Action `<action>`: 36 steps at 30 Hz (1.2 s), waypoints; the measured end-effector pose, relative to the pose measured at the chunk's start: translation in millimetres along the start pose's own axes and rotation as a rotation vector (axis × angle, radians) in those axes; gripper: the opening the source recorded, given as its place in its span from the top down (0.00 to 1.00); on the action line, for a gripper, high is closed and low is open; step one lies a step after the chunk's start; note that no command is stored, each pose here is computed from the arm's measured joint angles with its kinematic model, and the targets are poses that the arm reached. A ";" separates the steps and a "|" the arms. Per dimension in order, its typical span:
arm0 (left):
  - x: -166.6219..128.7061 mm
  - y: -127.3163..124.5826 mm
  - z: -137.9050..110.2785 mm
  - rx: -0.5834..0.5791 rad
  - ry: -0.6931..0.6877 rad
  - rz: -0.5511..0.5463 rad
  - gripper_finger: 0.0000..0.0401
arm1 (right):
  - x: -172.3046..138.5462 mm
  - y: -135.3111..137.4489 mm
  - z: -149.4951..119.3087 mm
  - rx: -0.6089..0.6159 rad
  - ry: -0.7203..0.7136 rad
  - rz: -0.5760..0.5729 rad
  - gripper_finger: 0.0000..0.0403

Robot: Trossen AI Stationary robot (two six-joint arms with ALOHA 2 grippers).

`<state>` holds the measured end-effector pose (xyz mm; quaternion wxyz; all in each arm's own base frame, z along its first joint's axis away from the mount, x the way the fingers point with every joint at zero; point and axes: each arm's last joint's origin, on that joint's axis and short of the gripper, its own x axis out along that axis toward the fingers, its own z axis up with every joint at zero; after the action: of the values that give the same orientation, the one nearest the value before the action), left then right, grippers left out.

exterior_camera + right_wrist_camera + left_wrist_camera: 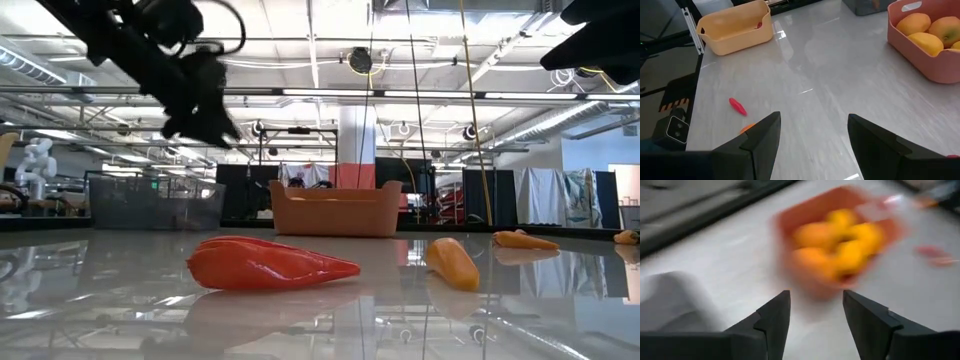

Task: Sort produce into baskets
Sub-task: Put the yellow chili pepper into the black bin

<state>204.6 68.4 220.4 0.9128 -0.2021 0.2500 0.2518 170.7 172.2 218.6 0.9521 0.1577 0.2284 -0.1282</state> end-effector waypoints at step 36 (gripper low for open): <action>164.6 -254.9 -39.2 0.819 -0.117 -0.638 0.53 | 0.0 0.2 -0.1 0.021 0.009 0.006 0.45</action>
<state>456.8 -93.7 159.4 0.9608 0.1198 0.2025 -0.1465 170.7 172.4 218.5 0.9498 0.1690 0.2308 -0.1269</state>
